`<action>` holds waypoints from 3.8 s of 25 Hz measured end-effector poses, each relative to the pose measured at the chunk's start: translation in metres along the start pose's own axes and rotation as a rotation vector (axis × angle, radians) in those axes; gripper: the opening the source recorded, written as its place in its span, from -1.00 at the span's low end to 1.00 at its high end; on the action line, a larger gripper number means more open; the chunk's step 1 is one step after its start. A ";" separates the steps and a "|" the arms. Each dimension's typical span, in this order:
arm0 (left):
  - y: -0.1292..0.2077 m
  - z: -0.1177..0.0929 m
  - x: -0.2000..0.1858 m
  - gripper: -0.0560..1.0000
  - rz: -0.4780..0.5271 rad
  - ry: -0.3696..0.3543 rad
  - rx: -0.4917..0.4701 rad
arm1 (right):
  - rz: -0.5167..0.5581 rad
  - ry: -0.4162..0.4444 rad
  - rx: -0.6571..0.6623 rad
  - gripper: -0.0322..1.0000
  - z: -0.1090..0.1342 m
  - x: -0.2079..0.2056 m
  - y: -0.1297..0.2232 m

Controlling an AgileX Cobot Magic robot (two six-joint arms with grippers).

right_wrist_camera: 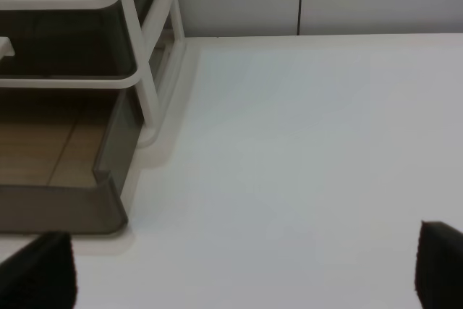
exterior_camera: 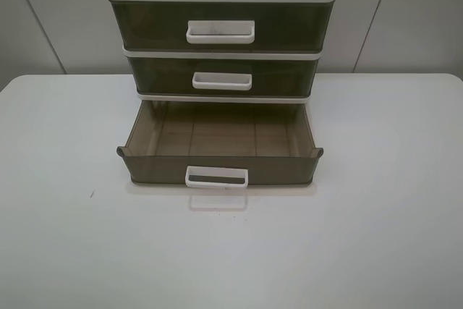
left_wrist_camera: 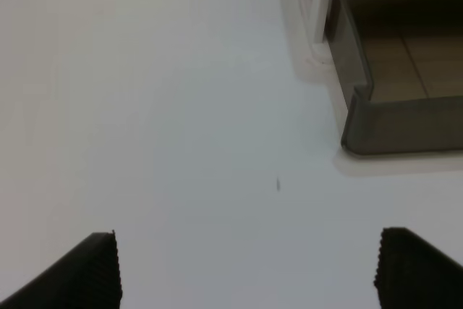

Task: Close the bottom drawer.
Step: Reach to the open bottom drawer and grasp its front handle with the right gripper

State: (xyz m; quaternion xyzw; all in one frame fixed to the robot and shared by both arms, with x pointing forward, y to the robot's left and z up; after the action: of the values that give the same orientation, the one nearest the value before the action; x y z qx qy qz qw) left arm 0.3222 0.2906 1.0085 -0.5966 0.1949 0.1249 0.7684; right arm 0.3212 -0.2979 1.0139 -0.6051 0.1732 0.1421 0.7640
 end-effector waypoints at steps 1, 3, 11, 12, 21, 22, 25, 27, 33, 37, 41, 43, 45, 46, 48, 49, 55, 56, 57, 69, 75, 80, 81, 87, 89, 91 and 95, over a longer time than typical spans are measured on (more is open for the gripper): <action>0.000 0.000 0.000 0.47 0.000 0.000 0.000 | 0.000 0.000 0.000 0.65 0.000 0.000 0.000; 0.000 0.000 0.000 0.47 0.000 0.000 0.000 | 0.000 0.000 0.000 0.65 0.000 0.000 0.000; 0.000 0.000 0.000 0.47 0.000 0.000 0.000 | 0.000 0.000 0.000 0.65 0.000 0.000 0.000; 0.000 0.000 0.000 0.47 0.000 0.000 0.000 | 0.000 0.000 0.000 0.65 0.000 0.000 0.000; 0.000 0.000 0.000 0.47 0.000 0.000 0.000 | 0.003 -0.012 -0.006 0.65 0.001 0.000 0.000; 0.000 0.000 0.000 0.47 0.000 0.000 0.000 | 0.005 -0.023 -0.011 0.65 0.002 0.000 0.001; 0.000 0.000 0.000 0.47 0.000 0.000 0.000 | 0.015 -0.062 -0.029 0.65 0.006 0.000 0.001; 0.000 0.000 0.000 0.47 0.000 0.000 0.000 | 0.022 -0.092 -0.044 0.65 0.008 -0.001 0.002; 0.000 0.000 0.000 0.47 0.000 0.000 0.000 | 0.198 -0.157 -0.113 0.65 0.024 0.017 0.001; 0.000 0.000 0.000 0.47 0.000 0.000 0.000 | 0.332 -0.162 -0.172 0.65 0.040 0.036 -0.013; 0.000 0.000 0.000 0.47 0.000 0.000 0.000 | 0.384 -0.166 -0.176 0.65 0.053 0.054 -0.024; 0.000 0.000 0.000 0.47 0.000 0.000 0.000 | 0.405 -0.200 -0.141 0.65 0.073 0.080 -0.029; 0.000 0.000 0.000 0.47 0.000 0.000 0.000 | 0.408 -0.240 -0.084 0.65 0.090 0.097 -0.032; 0.000 0.000 0.000 0.47 0.000 0.000 0.000 | 0.404 -0.259 -0.061 0.65 0.098 0.108 -0.034; 0.000 0.000 0.000 0.47 0.000 0.000 0.000 | 0.396 -0.317 -0.039 0.65 0.122 0.126 -0.034; 0.000 0.000 0.000 0.47 0.000 0.000 0.000 | 0.396 -0.350 -0.046 0.65 0.135 0.134 -0.031; 0.000 0.000 0.000 0.47 0.000 0.000 0.000 | 0.433 -0.532 -0.139 0.65 0.209 0.144 0.007; 0.000 0.000 0.000 0.47 0.000 0.000 0.000 | 0.439 -0.560 -0.145 0.65 0.219 0.142 0.013; 0.000 0.000 0.000 0.47 0.000 0.000 0.000 | 0.440 -0.583 -0.146 0.65 0.227 0.140 0.016; 0.000 0.000 0.000 0.47 0.000 0.000 0.000 | 0.182 -0.667 -0.048 0.65 0.228 0.146 0.031; 0.000 0.000 0.000 0.47 0.000 0.000 0.000 | 0.132 -0.617 -0.070 0.26 0.204 0.164 0.059; 0.000 0.000 0.000 0.47 0.000 0.000 0.000 | 0.206 -0.574 -0.183 -0.67 0.194 0.185 0.104; 0.000 0.000 0.000 0.47 0.000 0.000 0.000 | 0.205 -0.570 -0.196 -0.76 0.194 0.190 0.109; 0.000 0.000 0.000 0.47 0.000 0.000 0.000 | 0.135 -0.580 -0.229 -0.88 0.199 0.211 0.125; 0.000 0.000 0.000 0.47 0.000 0.000 0.000 | 0.112 -0.609 -0.252 -0.89 0.203 0.215 0.132; 0.000 0.000 0.000 0.47 0.000 0.000 0.000 | 0.108 -0.653 -0.285 -0.90 0.208 0.215 0.143; 0.000 0.000 0.000 0.47 0.000 0.000 0.000 | 0.108 -0.739 -0.328 -0.90 0.217 0.212 0.161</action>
State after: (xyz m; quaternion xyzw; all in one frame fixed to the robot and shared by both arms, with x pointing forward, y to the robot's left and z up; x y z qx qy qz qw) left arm 0.3222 0.2906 1.0085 -0.5966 0.1949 0.1249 0.7684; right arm 0.4633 -0.0488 0.8253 -0.6173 -0.1064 0.4157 0.6594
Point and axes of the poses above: a point on each arm's last joint axis where the gripper is mounted, x pointing out along that axis toward the gripper, z along the wrist's bending axis when the last joint is at zero, y = z × x, the point moved 10 cm from there along x, pointing out along that axis toward the gripper, and after that the axes turned 12 degrees about x, right-handed, at the moved point
